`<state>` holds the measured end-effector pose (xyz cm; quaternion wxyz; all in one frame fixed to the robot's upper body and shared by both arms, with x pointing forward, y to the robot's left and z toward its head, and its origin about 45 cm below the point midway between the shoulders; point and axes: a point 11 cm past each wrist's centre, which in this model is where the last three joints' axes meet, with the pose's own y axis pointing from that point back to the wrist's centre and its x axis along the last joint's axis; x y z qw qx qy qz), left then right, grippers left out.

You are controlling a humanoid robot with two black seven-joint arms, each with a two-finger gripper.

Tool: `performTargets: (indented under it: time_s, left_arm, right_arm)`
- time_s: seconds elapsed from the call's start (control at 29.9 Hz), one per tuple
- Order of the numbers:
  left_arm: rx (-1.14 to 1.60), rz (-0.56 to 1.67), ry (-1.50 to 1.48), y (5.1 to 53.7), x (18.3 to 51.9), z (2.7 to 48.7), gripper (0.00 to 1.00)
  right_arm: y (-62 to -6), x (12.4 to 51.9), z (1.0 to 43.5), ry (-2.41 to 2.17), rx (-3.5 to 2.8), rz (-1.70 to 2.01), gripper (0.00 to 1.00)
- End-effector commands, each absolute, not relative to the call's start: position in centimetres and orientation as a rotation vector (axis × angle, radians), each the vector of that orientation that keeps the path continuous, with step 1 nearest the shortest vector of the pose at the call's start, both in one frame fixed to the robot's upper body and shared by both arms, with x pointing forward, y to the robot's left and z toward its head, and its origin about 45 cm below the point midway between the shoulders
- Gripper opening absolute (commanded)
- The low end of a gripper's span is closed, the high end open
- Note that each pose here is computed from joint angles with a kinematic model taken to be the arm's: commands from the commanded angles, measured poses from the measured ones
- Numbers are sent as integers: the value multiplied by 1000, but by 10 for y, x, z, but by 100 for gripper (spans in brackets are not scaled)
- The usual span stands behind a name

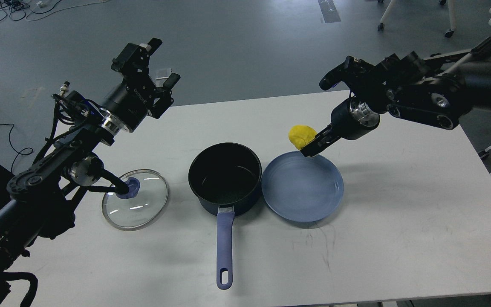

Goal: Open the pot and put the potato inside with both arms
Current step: 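Lift the potato off the plate with the right gripper, then carry the potato over the open pot with the right gripper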

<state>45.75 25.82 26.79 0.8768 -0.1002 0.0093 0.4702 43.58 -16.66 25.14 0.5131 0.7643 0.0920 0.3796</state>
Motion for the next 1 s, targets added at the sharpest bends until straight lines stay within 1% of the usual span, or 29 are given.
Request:
performTargets:
  time_s: [0.0, 0.07, 0.23, 0.4, 0.64, 0.8, 0.97]
  left_arm:
    - [-232, 996, 35, 262, 459, 270, 98]
    - [-248, 1003, 50, 263, 459, 271, 98]
    - [-247, 1002, 51, 263, 459, 271, 98]
    - [-244, 1001, 52, 263, 459, 271, 98]
    - [-248, 998, 57, 260, 459, 270, 98]
    - [-249, 1000, 54, 261, 460, 272, 98]
    - [-247, 1003, 52, 263, 460, 272, 98]
  right_arm:
    - [-140, 437, 270, 249, 1835, 984, 47]
    - [-113, 428, 265, 318, 1841, 1017, 46]
    - [-77, 414, 255, 410, 1853, 1054, 46]
    - [-57, 402, 248, 467, 1862, 1069, 46]
    - [-54, 397, 238, 484, 1874, 1053, 45]
    - [-61, 413, 241, 408, 1862, 1083, 43]
    - [-62, 415, 237, 372, 1895, 1079, 43]
